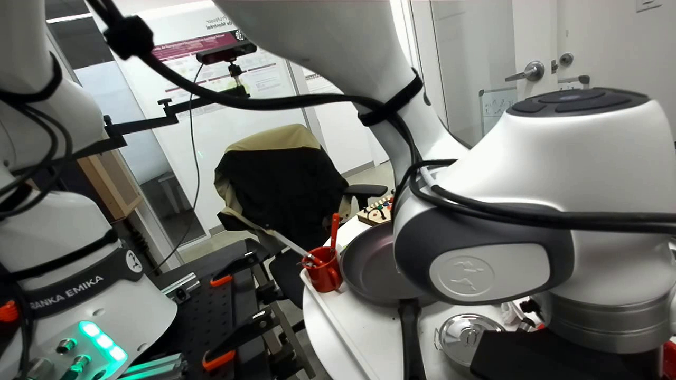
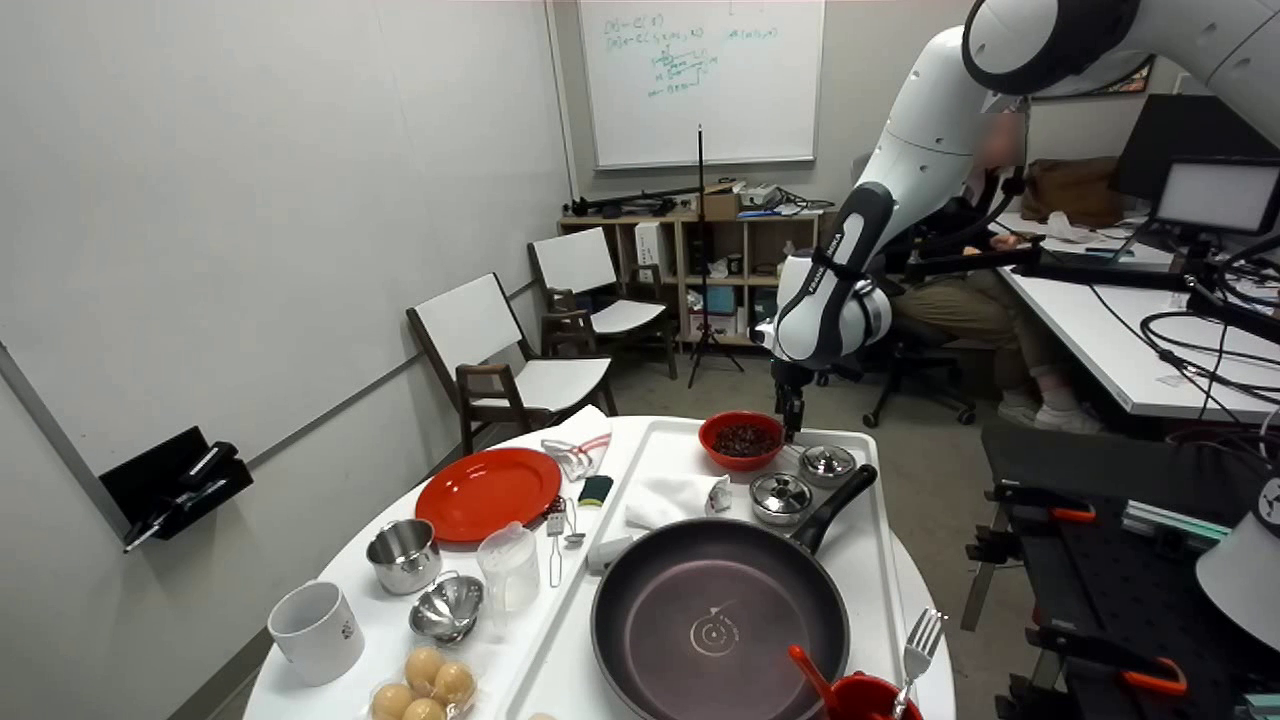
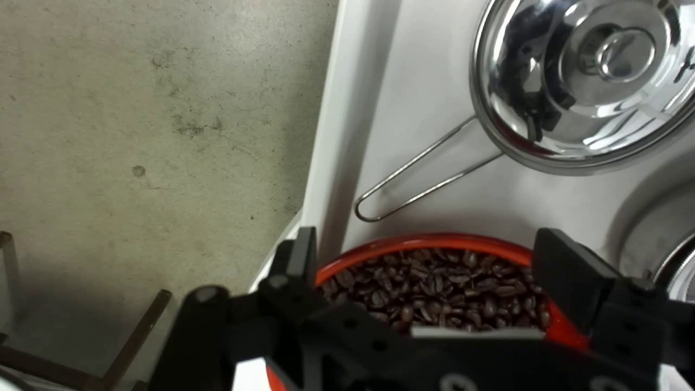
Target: Move the red bowl backwards.
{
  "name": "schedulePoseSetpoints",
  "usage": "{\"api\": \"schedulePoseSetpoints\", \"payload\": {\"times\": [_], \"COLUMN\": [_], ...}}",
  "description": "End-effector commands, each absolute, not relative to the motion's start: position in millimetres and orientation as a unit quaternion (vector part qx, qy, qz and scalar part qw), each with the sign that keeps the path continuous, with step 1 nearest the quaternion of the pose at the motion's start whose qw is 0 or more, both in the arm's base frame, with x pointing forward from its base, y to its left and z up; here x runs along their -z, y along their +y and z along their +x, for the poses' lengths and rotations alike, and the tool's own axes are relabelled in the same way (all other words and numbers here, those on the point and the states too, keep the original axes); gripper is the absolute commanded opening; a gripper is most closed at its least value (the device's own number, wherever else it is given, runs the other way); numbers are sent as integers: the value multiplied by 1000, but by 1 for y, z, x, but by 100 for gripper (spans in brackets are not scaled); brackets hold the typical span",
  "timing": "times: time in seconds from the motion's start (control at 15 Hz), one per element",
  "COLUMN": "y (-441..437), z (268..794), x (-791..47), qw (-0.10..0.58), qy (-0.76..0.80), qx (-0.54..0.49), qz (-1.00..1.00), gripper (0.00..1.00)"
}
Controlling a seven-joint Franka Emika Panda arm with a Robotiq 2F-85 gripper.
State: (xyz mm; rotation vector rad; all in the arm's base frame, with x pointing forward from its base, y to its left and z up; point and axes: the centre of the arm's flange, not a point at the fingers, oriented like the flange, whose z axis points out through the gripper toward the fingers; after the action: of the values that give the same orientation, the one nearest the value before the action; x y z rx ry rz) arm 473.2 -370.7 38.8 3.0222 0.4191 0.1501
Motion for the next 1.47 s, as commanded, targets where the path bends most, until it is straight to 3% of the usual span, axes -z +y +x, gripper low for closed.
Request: {"api": "schedulePoseSetpoints", "payload": {"times": [0.0, 1.4], "y": [-370, -359], "z": [479, 504], "x": [-37, -36], "qw": [39, 36], "qy": [141, 161], "qx": [-52, -72], "qz": [988, 984], "gripper": [100, 100]}}
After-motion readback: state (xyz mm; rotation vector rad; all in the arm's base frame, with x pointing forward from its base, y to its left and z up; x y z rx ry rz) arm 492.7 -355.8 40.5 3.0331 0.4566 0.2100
